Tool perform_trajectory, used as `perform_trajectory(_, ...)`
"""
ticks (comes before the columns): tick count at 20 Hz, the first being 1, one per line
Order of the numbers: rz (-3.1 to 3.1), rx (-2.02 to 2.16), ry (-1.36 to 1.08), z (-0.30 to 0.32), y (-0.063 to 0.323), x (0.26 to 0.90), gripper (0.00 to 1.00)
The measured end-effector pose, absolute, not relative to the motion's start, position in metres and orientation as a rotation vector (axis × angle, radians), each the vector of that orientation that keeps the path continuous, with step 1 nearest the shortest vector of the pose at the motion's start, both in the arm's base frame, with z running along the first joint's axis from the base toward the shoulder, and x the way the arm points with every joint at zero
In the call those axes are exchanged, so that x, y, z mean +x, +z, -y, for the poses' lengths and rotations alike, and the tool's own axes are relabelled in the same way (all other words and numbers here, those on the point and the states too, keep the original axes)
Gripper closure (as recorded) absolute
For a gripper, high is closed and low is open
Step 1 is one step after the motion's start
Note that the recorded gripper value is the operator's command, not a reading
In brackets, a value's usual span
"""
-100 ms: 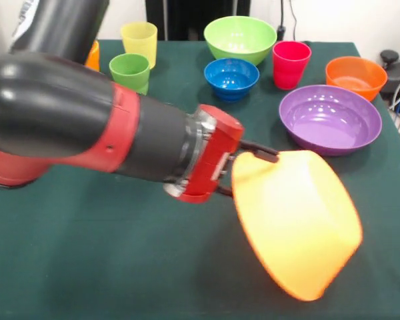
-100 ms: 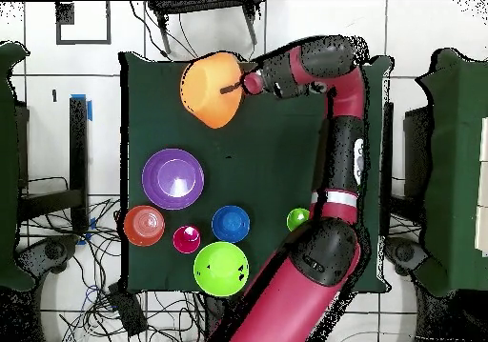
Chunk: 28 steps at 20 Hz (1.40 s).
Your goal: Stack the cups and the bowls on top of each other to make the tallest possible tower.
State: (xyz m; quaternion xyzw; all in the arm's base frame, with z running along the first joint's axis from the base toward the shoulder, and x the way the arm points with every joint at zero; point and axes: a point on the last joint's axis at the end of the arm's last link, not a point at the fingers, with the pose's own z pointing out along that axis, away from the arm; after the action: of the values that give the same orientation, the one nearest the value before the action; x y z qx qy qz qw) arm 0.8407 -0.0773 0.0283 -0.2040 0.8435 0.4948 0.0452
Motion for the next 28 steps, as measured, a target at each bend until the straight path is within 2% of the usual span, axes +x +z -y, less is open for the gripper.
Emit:
perform_trajectory(14,-2.589,-0.452,1.207,0.169,0.048,0.847,0.00)
perform_trajectory(28,-2.570,-0.535,0.875,0.154,0.076,0.838,0.00)
